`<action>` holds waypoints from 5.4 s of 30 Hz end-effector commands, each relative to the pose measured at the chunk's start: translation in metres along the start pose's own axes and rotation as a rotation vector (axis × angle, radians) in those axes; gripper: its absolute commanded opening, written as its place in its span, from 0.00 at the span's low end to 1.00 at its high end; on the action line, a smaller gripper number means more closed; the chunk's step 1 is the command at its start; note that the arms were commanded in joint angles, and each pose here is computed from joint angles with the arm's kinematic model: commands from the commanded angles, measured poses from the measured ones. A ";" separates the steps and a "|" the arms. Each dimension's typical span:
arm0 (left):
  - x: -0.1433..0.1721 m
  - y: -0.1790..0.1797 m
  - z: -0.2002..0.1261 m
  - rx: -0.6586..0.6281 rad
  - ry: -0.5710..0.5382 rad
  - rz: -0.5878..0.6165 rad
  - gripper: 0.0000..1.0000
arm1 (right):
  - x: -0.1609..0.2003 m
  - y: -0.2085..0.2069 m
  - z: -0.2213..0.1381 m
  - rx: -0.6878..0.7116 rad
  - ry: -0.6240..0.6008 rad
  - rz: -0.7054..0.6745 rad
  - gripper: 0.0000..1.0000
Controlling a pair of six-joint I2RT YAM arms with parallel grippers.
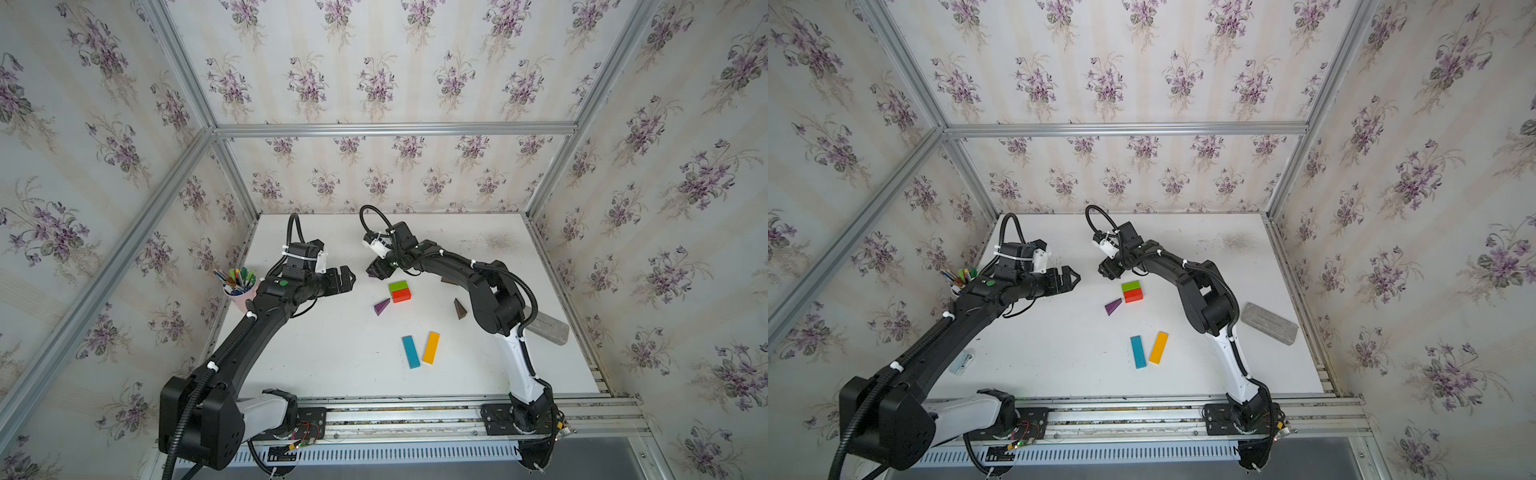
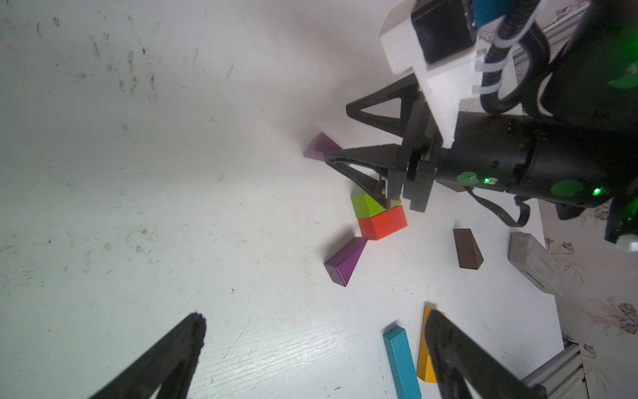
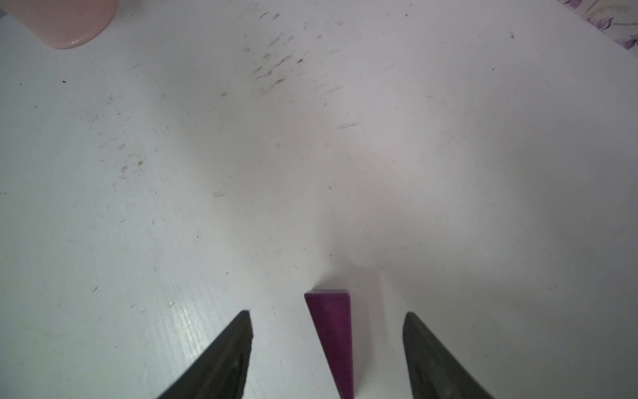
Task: Assemble a small pinwheel with building blocks
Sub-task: Pick up the building block from the center of the board, then assemble the building block at the center of the board, then adjust the building block at the center of the board.
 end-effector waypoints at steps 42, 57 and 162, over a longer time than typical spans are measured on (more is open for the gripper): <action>0.001 0.011 -0.001 -0.023 -0.005 -0.047 1.00 | 0.036 0.005 0.025 0.053 0.150 -0.046 0.20; -0.001 0.009 0.006 -0.006 0.006 -0.061 1.00 | 0.054 -0.004 0.004 0.074 0.160 0.002 0.16; -0.024 -0.084 0.044 0.387 0.176 0.365 1.00 | 0.197 -0.041 -0.196 0.506 0.475 0.664 0.57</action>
Point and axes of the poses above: each gripper's point midway between its finger pads, its own z axis out along the fingers, its own y axis along the line the jaws close on, x = y × z, the point moved 4 cm from there along -z, back along the fingers, and after that the axes turned 12 degrees about -z, right-handed, at the moved point
